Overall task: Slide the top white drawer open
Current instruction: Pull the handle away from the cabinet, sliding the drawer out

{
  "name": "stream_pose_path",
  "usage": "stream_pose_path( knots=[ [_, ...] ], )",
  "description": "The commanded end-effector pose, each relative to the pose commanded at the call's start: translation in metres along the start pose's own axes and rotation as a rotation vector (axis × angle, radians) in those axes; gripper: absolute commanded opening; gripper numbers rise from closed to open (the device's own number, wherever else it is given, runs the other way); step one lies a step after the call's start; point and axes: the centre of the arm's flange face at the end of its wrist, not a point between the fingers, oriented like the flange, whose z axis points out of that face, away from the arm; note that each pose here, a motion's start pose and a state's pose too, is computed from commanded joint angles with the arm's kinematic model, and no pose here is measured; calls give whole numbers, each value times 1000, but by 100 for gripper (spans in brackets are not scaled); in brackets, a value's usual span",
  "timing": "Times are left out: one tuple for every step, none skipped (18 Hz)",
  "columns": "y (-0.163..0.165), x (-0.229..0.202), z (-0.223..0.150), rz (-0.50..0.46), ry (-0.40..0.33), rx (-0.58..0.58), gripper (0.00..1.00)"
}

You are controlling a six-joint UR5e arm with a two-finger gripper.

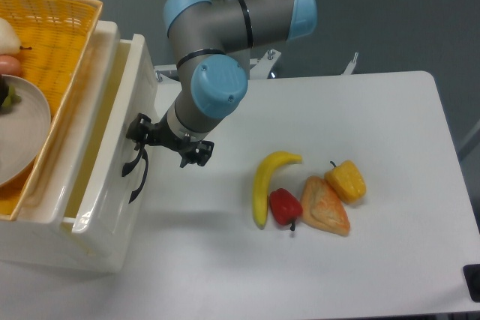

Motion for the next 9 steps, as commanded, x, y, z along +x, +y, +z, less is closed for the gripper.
stream_pose_path(
  knots=[
    [0, -1, -1, 1, -1, 2, 100],
    [0, -1, -1, 1, -2, 1, 100],
    [0, -1, -1, 1, -2, 1, 100],
    [0, -2, -1, 1, -4, 2, 100],
    [0, -3, -2, 1, -5, 4, 100],
    [0, -3, -3, -1, -5, 5, 100],
    [0, -4, -2, -1, -6, 3, 100],
    [0, -4, -4, -1, -8, 7, 100],
    [0, -6, -6, -3, -9, 9, 100]
  ],
)
